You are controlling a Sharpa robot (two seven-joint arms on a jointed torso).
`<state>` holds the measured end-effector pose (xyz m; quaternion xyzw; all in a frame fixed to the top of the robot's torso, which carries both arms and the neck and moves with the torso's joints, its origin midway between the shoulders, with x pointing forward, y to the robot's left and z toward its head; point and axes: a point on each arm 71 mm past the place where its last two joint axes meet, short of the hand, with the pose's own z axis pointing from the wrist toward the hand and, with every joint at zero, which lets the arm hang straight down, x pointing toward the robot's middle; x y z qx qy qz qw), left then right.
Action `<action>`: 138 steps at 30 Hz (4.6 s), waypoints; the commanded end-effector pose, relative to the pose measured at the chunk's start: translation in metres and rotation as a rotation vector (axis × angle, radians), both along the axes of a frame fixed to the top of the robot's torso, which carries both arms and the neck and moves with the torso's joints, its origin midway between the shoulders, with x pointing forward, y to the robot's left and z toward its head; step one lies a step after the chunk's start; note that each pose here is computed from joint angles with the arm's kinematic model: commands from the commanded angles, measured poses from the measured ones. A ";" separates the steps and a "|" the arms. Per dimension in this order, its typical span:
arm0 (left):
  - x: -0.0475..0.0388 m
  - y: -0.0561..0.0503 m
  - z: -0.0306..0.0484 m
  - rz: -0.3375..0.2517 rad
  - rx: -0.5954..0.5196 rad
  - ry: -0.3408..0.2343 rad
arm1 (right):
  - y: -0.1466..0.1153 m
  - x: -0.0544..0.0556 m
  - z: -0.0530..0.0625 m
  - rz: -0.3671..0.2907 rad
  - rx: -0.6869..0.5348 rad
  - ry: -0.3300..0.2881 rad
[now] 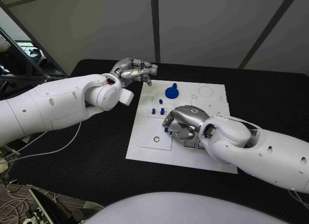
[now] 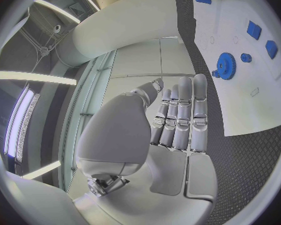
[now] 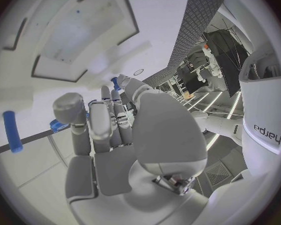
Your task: Assemble the parts on the task board
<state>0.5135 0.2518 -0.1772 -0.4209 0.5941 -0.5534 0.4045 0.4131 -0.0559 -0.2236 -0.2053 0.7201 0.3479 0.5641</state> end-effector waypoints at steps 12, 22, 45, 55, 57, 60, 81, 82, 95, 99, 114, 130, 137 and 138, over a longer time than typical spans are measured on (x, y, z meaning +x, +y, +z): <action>0.0003 0.002 0.0012 -0.009 0.000 -0.002 | -0.045 0.002 0.041 -0.103 0.120 -0.052; 0.0003 0.003 0.0010 -0.008 0.001 -0.001 | -0.098 0.034 0.079 -0.193 0.051 -0.046; 0.0002 0.003 0.0011 -0.010 0.000 -0.003 | -0.101 0.049 0.061 -0.195 -0.188 -0.020; 0.0003 0.002 0.0011 -0.011 -0.001 -0.003 | -0.096 0.051 0.054 -0.188 -0.205 -0.017; 0.0003 0.003 0.0011 -0.011 -0.001 -0.003 | -0.095 0.050 0.051 -0.182 -0.211 -0.010; 0.0003 0.003 0.0010 -0.010 0.000 -0.003 | -0.094 0.049 0.048 -0.174 -0.220 -0.001; 0.0002 0.003 0.0010 -0.010 0.000 -0.003 | -0.089 0.050 0.047 -0.166 -0.190 -0.017; 0.0002 0.003 0.0010 -0.010 0.000 -0.002 | -0.089 0.050 0.047 -0.171 -0.184 -0.022; 0.0002 0.003 0.0008 -0.012 0.000 0.000 | -0.092 0.053 0.054 -0.229 -0.110 -0.081; 0.0003 0.003 0.0008 -0.012 0.001 0.001 | -0.093 0.051 0.055 -0.231 -0.101 -0.084; 0.0018 0.005 0.0000 -0.006 0.003 0.002 | -0.077 0.013 0.085 -0.148 0.064 -0.080; 0.0034 -0.001 -0.0007 -0.015 -0.001 0.002 | -0.006 -0.008 0.063 0.033 0.128 -0.004; 0.0041 -0.003 -0.0009 -0.019 -0.003 0.001 | 0.017 -0.019 0.041 0.096 0.115 0.039; 0.0041 -0.004 -0.0009 -0.020 -0.004 0.001 | 0.018 -0.019 0.039 0.100 0.113 0.042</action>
